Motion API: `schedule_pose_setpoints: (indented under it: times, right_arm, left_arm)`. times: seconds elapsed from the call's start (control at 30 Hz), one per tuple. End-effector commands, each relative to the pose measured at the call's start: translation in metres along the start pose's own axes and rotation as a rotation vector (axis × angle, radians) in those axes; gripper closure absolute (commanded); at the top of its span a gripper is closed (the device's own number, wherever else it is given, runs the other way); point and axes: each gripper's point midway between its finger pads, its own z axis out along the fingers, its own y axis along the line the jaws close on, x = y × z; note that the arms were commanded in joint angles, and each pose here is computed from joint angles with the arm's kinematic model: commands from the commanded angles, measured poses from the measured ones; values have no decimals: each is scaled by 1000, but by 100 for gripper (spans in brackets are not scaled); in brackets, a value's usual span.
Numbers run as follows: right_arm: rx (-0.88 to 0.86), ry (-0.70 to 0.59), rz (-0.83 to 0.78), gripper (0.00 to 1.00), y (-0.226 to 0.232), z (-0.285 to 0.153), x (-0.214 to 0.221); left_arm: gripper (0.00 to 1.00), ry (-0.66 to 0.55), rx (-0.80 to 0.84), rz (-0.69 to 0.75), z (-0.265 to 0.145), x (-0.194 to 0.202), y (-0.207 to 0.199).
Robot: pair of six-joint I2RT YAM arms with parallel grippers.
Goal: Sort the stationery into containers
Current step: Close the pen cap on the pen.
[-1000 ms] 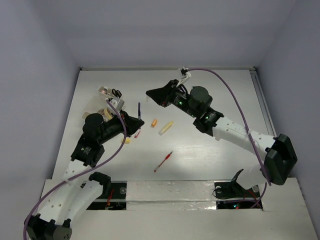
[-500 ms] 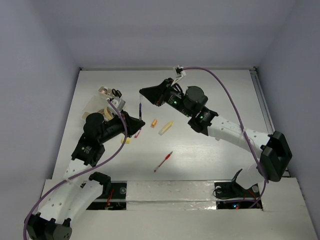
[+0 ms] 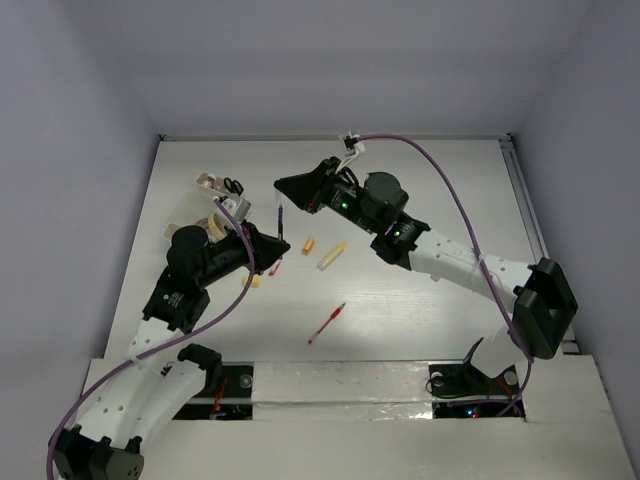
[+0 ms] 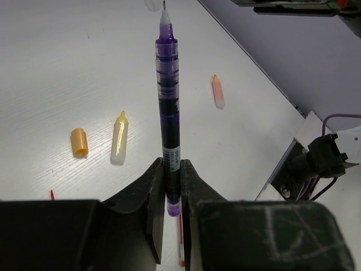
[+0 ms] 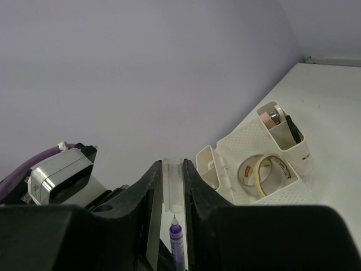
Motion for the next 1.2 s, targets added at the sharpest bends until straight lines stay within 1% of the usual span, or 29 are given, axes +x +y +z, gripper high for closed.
schedule_pose_setpoints:
  times: [0.0, 0.73, 0.9, 1.1, 1.17]
  right_arm:
    - [-50, -86, -28, 100, 22, 1, -27]
    - [-43, -73, -27, 100, 18, -8, -11]
    - [-57, -64, -28, 100, 16, -10, 0]
    - [-125, -2, -49, 100, 25, -10, 24]
    - [-121, 18, -42, 100, 22, -11, 35]
  left_arm:
    - [100, -67, 24, 58, -3, -22, -9]
    - [100, -90, -18, 59, -6, -27, -3]
    - [100, -99, -19, 58, -7, -29, -2]
    - [100, -115, -24, 57, -9, -32, 0]
    - [100, -119, -24, 61, -10, -33, -1]
